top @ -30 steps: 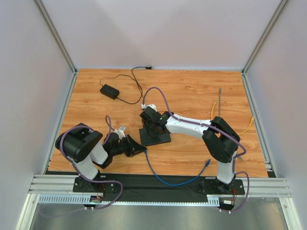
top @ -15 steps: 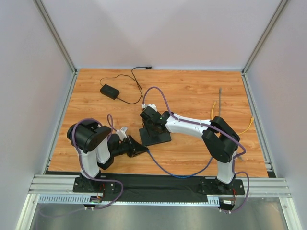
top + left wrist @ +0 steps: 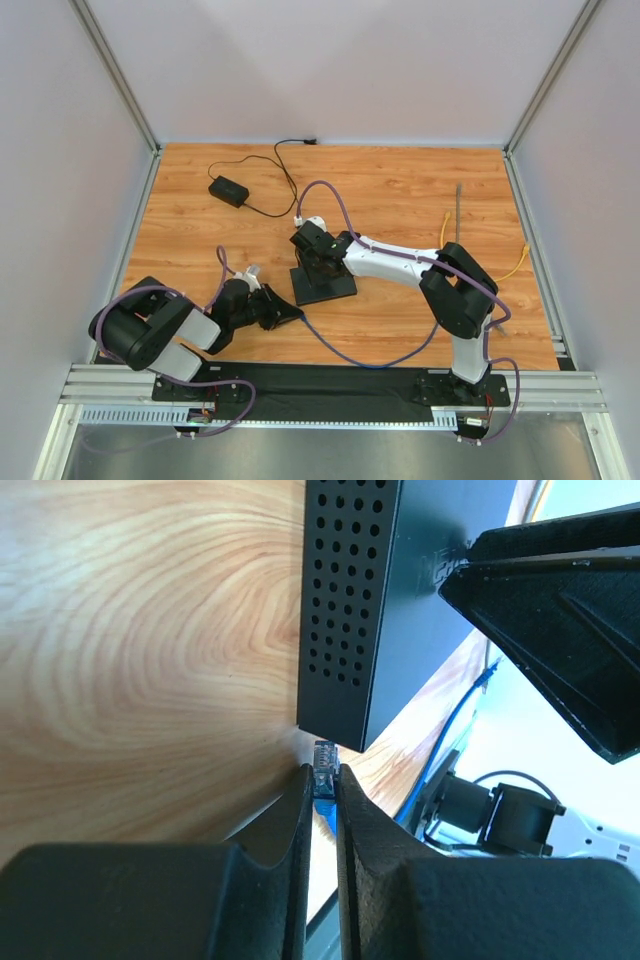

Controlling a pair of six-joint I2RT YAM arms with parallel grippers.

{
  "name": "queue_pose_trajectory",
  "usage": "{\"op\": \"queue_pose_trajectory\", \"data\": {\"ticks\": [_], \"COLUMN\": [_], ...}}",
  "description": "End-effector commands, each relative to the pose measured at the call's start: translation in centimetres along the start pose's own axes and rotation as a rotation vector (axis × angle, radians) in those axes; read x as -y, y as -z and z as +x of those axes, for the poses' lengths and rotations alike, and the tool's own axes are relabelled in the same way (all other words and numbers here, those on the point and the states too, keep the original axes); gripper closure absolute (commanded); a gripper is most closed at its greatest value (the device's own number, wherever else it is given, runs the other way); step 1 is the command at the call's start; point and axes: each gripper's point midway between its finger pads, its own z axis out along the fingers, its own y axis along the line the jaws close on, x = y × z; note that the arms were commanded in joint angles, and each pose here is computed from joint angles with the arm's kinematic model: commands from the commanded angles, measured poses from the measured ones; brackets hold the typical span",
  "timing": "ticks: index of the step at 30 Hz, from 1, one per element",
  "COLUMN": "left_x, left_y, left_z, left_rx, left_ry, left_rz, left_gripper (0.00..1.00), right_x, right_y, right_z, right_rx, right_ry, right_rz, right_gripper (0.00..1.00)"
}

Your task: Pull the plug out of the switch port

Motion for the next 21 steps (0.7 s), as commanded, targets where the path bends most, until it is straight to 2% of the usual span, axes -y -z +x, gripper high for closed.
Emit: {"op": "queue_pose_trajectory", "data": {"ticks": [1,4,7,8,12,13,17,19,21], "left_x": [-6.7,-5.4,-6.0,-5.0,-3.1,-2.6,-1.2,-0.7,0.2], "left_y": [2.9,2.8,3.4,4.0,7.3,7.9,8.8,8.5,8.3], "left_z": [2.6,2.2,1.5,0.9,-2.7,-2.9,-2.9,-2.5,-2.4], "left_rx": [-0.013,-0.005,0.028,0.048,0.226,0.238,0.217,0.187,0.18], "left_ry": [0.038,0.022,-0.009,-0.029,-0.162,-0.182,-0.227,-0.227,-0.244], "left_rz": [-0.199,-0.171,-0.249,-0.269,-0.336,-0.334,-0.336,-0.316,-0.273], "left_gripper": [1.0,1.0,1.0,1.0,1.0,1.0,1.0,1.0,1.0], "right_x": [-0.3,-0.3,-0.2,-0.2,-0.5,-0.6,-1.1,-1.2,-2.1], "right_y": [-3.0,-2.9,-2.8,-2.7,-2.5,-2.5,-1.9,-1.3,0.8], "right_z": [8.0,7.9,7.9,7.8,7.6,7.5,6.8,6.0,4.9], "right_rx": [-0.27,-0.27,-0.268,-0.267,-0.264,-0.263,-0.247,-0.229,-0.207], "right_ry": [0.007,0.009,0.007,0.009,0.008,0.009,0.023,0.043,0.062], "right_rz": [-0.018,-0.019,-0.019,-0.018,-0.032,-0.038,-0.064,-0.074,-0.137], "right_gripper": [0.58,0.58,0.58,0.58,0.58,0.58,0.56,0.53,0.45]}}
